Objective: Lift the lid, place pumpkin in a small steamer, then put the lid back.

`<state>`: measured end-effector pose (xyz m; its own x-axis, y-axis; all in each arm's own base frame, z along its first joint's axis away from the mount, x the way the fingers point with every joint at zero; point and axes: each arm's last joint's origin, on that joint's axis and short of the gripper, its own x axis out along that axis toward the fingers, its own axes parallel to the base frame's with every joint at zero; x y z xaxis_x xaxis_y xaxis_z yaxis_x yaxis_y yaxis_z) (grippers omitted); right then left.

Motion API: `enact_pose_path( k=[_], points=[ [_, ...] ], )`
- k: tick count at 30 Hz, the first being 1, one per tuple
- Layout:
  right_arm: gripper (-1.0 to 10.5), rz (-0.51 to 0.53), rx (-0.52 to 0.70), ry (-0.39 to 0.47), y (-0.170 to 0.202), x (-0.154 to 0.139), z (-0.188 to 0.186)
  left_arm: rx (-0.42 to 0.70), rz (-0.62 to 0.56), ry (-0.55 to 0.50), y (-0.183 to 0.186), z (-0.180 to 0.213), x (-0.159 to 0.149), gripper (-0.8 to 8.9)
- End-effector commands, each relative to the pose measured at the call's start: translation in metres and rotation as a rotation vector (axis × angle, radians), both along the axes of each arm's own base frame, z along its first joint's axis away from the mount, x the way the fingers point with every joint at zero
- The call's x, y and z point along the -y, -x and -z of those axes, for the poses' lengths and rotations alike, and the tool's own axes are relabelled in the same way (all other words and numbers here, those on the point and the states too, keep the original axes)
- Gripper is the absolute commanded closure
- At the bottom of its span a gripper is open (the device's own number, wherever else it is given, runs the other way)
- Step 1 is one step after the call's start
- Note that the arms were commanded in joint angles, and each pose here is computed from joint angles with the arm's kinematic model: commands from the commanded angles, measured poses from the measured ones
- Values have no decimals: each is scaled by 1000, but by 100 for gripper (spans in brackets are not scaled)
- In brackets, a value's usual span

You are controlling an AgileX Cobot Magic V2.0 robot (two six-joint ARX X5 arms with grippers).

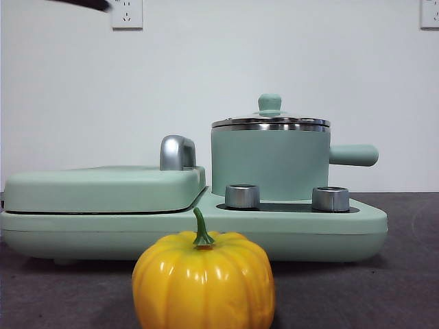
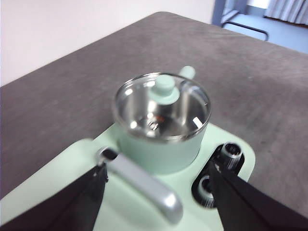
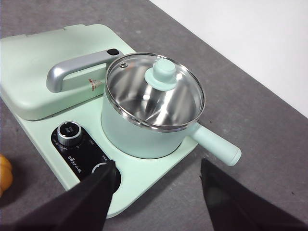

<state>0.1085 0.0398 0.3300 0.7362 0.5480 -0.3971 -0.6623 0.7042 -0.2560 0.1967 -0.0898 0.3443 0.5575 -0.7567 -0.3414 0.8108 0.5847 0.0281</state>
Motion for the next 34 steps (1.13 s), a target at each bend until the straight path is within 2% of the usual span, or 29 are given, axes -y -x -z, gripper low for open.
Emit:
enact_pose_path(
  k=[1,5,9,13,18,23,34],
  points=[
    [665,1,18,-21,0,-1,-7,24,11,17,-17,1,18,484],
    [665,2,31,-25,-1,-1,-8,79,7,19,-37,12,43,484],
    [665,2,38,-27,-1,-1,-9,135,9,65,-53,20,67,485],
    [665,2,38,-26,-1,-1,-9,126,25,148,-65,31,89,511],
    [665,2,38,-26,-1,-1,-9,112,49,201,-75,48,112,514],
    [665,2,38,-26,-1,-1,-9,137,32,208,-84,65,130,505],
    [665,2,38,-26,-1,-1,-9,105,31,182,-107,85,156,505]
  ],
)
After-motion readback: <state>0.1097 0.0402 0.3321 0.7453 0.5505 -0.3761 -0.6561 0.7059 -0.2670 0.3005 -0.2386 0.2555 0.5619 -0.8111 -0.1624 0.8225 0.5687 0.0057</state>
